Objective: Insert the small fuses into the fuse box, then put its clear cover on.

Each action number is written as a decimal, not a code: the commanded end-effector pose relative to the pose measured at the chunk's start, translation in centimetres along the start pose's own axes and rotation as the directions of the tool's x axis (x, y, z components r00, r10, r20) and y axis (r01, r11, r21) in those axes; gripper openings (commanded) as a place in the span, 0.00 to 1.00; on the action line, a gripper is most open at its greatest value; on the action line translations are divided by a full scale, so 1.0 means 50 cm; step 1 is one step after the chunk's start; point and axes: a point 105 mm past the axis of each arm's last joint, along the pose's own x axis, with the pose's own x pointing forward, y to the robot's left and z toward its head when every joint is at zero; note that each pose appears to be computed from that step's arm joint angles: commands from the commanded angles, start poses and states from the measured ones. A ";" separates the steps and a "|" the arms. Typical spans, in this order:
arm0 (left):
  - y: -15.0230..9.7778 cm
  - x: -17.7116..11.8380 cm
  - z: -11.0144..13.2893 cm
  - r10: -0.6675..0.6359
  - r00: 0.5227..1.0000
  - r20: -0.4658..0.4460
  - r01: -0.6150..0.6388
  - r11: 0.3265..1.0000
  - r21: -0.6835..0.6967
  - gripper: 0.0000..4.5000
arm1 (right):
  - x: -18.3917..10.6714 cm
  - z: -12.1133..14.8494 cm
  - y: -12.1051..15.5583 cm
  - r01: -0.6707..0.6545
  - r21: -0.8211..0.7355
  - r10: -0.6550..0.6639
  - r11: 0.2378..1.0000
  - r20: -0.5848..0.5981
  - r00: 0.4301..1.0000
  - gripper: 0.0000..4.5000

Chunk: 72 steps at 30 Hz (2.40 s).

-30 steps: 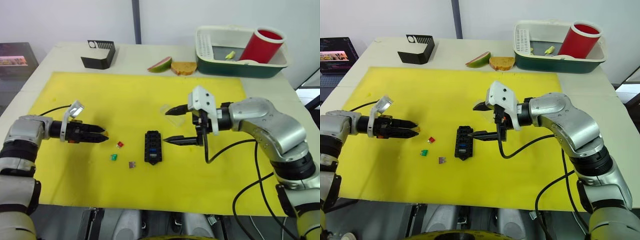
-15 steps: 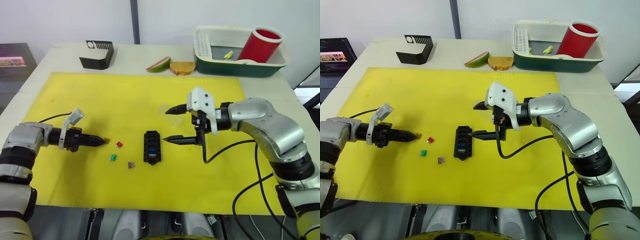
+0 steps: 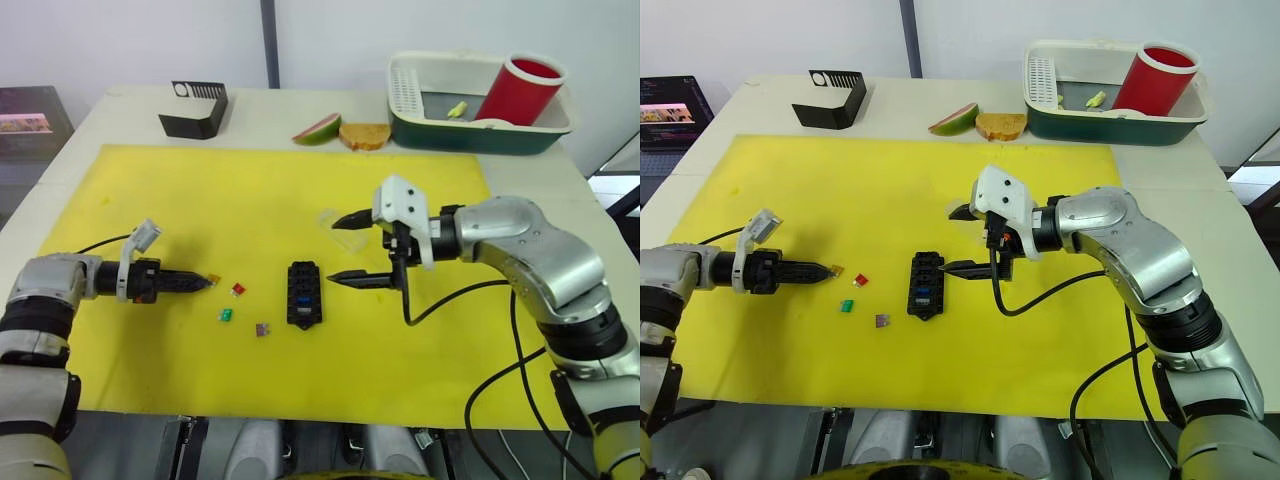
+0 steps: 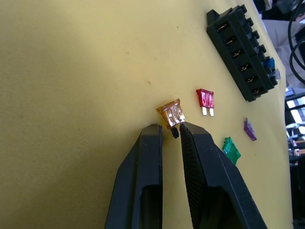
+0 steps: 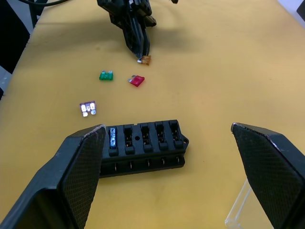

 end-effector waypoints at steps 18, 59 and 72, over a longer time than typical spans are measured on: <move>0.000 0.000 -0.012 0.011 1.000 0.008 -0.011 1.000 -0.003 0.01 | 0.005 0.009 0.005 0.003 -0.048 -0.003 0.999 0.001 1.000 1.00; -0.355 0.095 0.190 -0.434 0.900 0.024 0.342 0.742 0.576 0.00 | -0.029 0.138 0.039 -0.292 0.467 0.150 0.834 0.317 0.937 0.60; -0.355 0.104 0.192 -0.443 0.896 0.028 0.347 0.739 0.577 0.00 | -0.021 0.150 0.034 -0.281 0.464 0.136 0.840 0.320 0.937 0.32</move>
